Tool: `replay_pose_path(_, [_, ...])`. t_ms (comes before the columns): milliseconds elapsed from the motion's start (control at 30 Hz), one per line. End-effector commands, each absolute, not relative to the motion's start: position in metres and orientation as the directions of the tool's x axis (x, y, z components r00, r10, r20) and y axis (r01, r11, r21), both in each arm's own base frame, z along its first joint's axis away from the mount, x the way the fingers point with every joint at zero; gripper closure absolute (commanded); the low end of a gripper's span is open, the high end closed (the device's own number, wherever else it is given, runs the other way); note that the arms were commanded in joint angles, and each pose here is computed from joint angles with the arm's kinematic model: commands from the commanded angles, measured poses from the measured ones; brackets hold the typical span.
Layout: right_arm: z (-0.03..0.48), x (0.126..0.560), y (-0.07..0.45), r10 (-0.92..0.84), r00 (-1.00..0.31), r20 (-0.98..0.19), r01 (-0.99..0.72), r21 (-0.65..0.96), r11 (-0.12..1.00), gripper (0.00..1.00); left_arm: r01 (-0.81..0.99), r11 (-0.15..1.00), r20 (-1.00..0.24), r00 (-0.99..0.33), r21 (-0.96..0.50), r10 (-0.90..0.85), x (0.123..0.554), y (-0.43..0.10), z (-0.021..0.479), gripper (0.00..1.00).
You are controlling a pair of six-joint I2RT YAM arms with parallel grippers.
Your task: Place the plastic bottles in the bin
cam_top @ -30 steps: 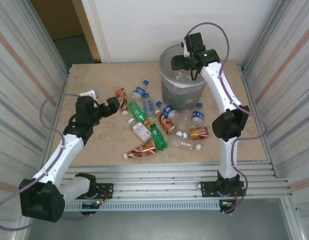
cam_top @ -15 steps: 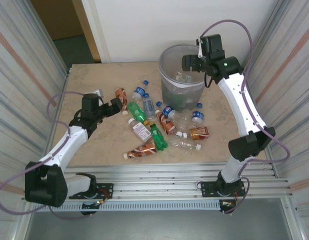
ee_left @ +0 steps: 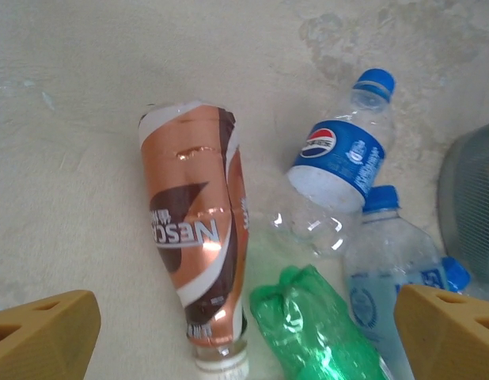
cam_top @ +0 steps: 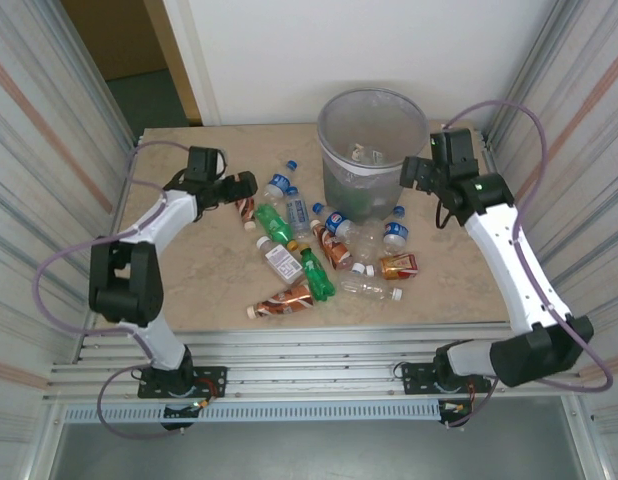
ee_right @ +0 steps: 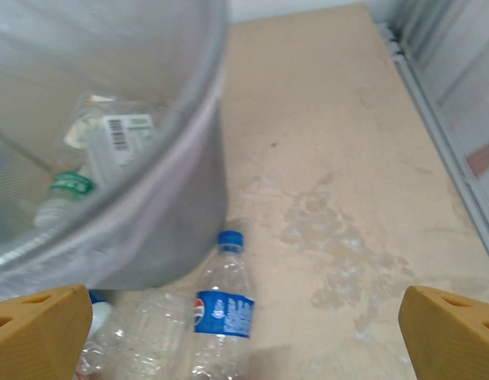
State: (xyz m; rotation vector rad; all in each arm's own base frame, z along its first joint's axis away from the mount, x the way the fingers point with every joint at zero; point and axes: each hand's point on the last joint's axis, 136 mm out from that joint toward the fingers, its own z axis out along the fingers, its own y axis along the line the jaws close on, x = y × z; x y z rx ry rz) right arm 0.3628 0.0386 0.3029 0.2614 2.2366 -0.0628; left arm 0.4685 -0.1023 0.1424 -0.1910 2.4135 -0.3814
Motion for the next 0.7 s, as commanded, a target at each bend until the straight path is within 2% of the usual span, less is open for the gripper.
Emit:
replay_pose_path(0, [0.299,0.349,0.019,0.247,-0.560,-0.791,0.316,0.071,0.946,0.02,-0.041,0.961,-0.566,-0.801,-0.275,-0.196,0.477,-0.094,0.131,0.05])
replay_pose_path(300, [0.250,0.319,-0.005,0.328,-0.593,-0.735,0.425,0.060,0.903,0.02,-0.052,0.962,-0.504,-0.843,-0.269,-0.187,0.504,-0.092,0.104,0.09])
replay_pose_path(567, [0.242,0.311,-0.009,0.346,-0.594,-0.726,0.442,0.064,0.894,0.02,-0.056,0.968,-0.473,-0.865,-0.246,-0.170,0.520,-0.092,0.091,0.14])
replay_pose_path(667, [0.242,0.309,-0.009,0.345,-0.591,-0.729,0.443,0.064,0.894,0.02,-0.071,0.973,-0.428,-0.889,-0.219,-0.161,0.520,-0.089,0.070,0.14])
